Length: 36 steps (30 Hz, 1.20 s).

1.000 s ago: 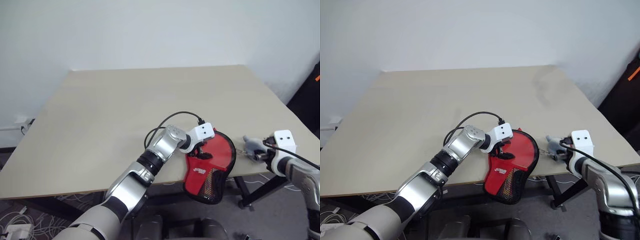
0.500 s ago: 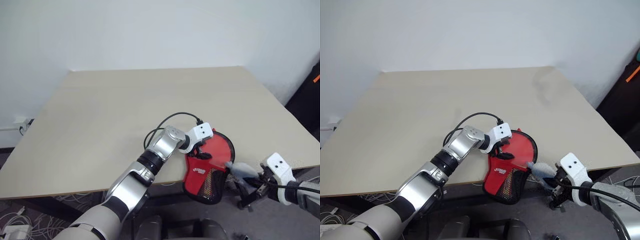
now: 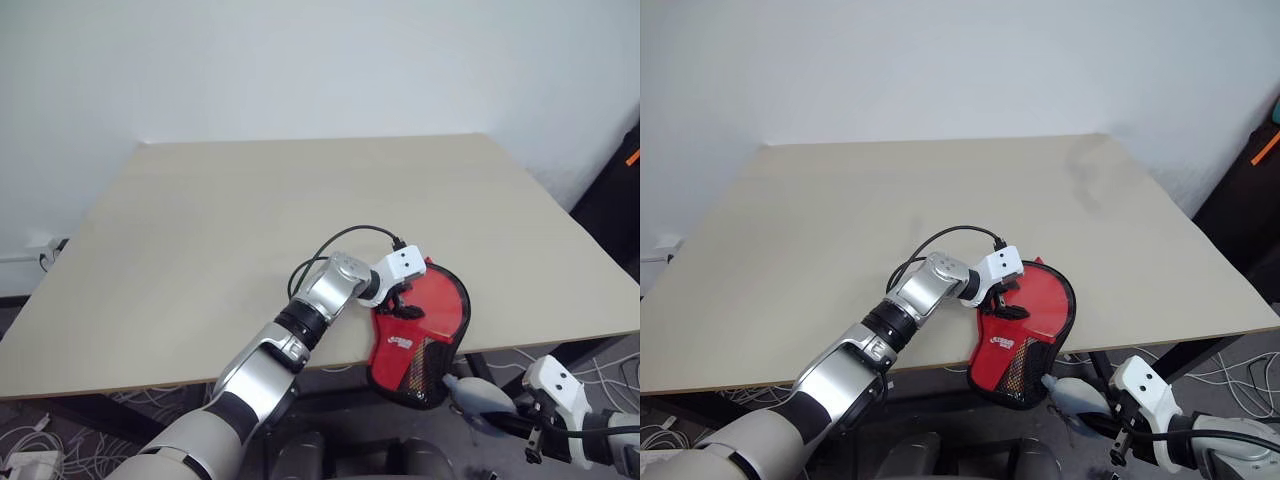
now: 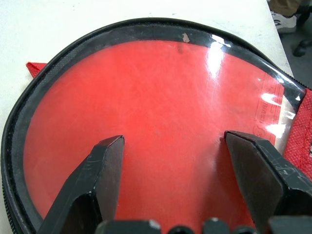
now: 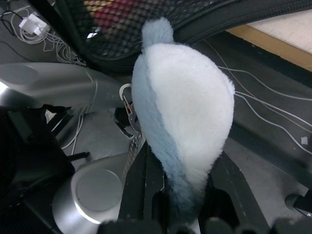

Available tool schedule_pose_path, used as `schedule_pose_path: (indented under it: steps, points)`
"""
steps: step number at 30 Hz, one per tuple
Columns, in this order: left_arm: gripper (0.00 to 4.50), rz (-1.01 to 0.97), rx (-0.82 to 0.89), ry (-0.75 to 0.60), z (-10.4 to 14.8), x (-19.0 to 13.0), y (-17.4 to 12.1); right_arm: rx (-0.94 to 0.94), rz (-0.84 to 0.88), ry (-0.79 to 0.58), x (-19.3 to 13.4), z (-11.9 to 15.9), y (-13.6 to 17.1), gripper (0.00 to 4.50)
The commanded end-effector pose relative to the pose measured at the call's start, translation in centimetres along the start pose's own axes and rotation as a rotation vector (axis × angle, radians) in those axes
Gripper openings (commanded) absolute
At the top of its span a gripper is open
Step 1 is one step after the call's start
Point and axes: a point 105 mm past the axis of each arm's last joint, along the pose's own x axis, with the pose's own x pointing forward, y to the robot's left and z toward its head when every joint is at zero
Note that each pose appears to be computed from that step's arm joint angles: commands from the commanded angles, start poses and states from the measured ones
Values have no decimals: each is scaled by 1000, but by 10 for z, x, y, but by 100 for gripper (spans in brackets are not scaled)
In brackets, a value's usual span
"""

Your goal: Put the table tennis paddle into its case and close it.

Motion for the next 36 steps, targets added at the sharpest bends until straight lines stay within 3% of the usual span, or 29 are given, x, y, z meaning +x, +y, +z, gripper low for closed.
schedule_pose_path:
  steps: [1,4,14,28,32,36]
  points:
    - [349,9,-28,97,-27,2,1,-40,25,7,-6,3,7,32]
    - [349,12,-26,95,-26,2,2,-40,-7,-17,-5,7,2,32]
    - [349,18,-27,99,-28,2,4,-12,-34,-103,-2,25,-6,381]
    - [349,38,-32,80,-22,-8,13,15,-77,-350,-5,80,-29,381]
    - [349,63,-34,8,-4,-25,23,19,-73,-468,-1,113,-37,381]
    - [349,88,-33,-56,5,-53,35,-6,-52,-497,3,131,-39,381]
